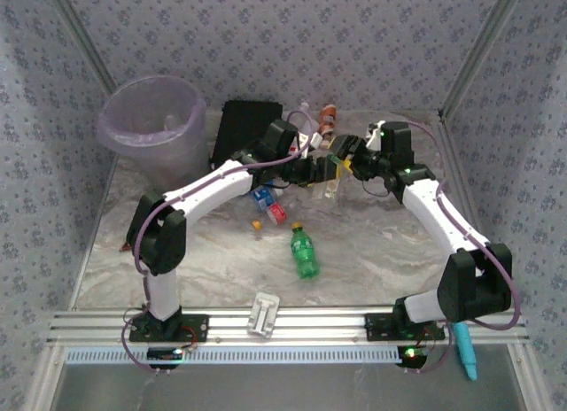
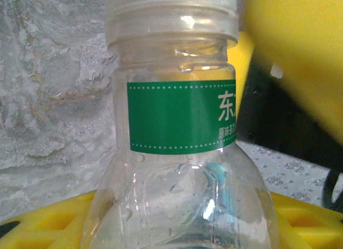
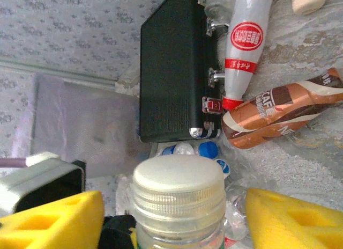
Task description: Put the plastic bottles in the bin
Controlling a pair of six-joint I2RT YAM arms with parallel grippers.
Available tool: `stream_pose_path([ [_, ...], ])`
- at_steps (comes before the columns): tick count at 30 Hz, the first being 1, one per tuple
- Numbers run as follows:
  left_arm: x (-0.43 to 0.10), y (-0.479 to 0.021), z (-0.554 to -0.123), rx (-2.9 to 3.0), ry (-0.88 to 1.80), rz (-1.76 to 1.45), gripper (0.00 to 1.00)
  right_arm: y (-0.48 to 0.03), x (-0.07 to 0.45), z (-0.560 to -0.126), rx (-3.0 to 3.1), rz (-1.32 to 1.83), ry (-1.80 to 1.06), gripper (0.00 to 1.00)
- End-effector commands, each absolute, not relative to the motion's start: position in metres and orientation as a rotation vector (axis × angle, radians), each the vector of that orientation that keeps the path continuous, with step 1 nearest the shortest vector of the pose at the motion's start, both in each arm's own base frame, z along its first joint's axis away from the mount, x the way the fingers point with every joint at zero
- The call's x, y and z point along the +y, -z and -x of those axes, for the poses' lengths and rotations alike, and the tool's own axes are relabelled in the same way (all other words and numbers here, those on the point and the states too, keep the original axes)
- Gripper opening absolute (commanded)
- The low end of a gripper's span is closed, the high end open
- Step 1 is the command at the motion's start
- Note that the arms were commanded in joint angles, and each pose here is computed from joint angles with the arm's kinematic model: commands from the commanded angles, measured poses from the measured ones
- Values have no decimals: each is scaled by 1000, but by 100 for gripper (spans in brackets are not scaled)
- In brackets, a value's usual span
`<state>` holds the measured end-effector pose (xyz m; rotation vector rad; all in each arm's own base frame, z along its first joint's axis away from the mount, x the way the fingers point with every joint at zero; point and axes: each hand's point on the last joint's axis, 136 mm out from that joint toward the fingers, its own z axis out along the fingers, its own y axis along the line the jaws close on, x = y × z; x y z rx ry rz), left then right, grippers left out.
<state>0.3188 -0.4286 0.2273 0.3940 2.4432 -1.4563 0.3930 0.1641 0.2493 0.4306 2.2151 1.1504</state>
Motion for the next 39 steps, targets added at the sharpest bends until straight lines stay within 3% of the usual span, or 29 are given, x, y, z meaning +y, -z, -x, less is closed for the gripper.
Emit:
stream_pose_path([
  [1,-427,-235,-327,2426,1427,-407,59,-269,146,-390,2208,-428,-1119,77],
  [6,-419,-240,-333,2427,1379,-408,51,-282,104,-383,2172,-492,-1044,80],
  [12,-378,-279,-362,2394,1185,-445,31,-270,60,-362,2194,-578,-932,82],
  [20,-285,-365,-418,2250,965,-323,1,-227,50,-340,2262,-657,-904,82],
  [32,-114,-445,-470,1967,797,114,0,-210,48,-331,2319,-656,-870,82],
  [39,-8,-442,-487,1904,660,476,0,-204,50,-319,2385,-614,-849,82],
])
